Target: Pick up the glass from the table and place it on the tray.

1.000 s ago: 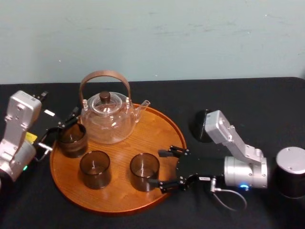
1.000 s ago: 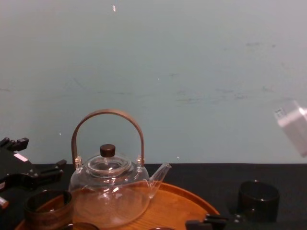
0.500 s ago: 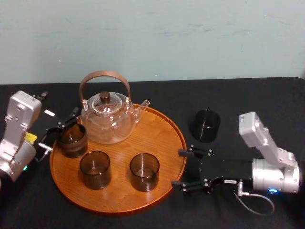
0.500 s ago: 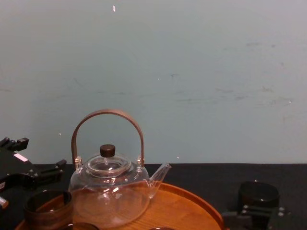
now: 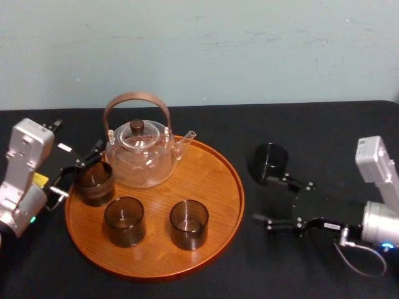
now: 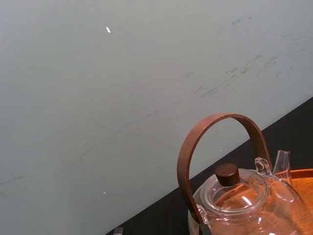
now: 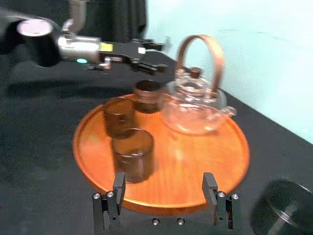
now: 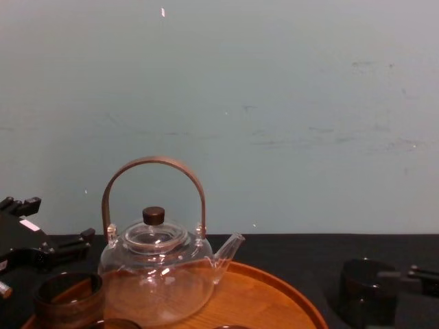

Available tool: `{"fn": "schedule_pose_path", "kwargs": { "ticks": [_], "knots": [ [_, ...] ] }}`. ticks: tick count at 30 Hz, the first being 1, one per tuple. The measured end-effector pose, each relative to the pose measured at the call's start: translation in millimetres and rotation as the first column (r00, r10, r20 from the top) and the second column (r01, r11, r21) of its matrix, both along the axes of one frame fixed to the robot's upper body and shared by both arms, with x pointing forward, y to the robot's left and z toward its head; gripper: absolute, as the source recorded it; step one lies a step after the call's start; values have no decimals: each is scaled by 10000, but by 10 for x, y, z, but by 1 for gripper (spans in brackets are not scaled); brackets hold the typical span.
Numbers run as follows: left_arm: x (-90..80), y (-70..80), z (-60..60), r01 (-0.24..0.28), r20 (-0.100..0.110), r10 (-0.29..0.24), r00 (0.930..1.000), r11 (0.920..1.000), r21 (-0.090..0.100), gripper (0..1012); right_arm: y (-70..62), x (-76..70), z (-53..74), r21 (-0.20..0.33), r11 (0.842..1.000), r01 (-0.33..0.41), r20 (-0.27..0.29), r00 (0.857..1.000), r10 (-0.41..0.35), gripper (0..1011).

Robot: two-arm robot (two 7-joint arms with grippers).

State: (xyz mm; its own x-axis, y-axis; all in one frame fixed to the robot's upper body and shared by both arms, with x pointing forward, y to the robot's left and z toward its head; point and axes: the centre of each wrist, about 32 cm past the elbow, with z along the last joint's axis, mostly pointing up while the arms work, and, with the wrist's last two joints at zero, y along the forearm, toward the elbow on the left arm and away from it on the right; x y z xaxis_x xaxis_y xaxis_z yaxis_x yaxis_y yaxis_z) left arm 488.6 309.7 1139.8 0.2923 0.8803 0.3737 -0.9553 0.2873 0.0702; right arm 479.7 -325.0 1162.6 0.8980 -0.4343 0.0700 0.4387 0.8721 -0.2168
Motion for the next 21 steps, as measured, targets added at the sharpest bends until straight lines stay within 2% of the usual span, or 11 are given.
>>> {"fn": "schedule_pose_path", "kwargs": {
  "ticks": [4, 7, 8, 15, 21],
  "knots": [
    [0, 0, 0, 0, 1, 0, 10000, 10000, 0, 1001, -88, -34, -8, -55, 9972, 743, -79, 9972, -743, 1002],
    [0, 0, 0, 0, 0, 0, 10000, 10000, 0, 1001, -158, -52, -22, -106, 9881, 1532, -195, 9880, -1533, 1002],
    [0, 0, 0, 0, 0, 0, 10000, 10000, 0, 1001, -158, -52, -22, -106, 9881, 1532, -195, 9880, -1533, 1002],
    [0, 0, 0, 0, 0, 0, 10000, 10000, 0, 1001, -250, -47, -65, -222, 9633, 2674, -446, 9624, -2681, 1002],
    [0, 0, 0, 0, 0, 0, 10000, 10000, 0, 1001, -295, -32, -89, -314, 9487, 3145, -632, 9467, -3159, 1002]
  ]
}}
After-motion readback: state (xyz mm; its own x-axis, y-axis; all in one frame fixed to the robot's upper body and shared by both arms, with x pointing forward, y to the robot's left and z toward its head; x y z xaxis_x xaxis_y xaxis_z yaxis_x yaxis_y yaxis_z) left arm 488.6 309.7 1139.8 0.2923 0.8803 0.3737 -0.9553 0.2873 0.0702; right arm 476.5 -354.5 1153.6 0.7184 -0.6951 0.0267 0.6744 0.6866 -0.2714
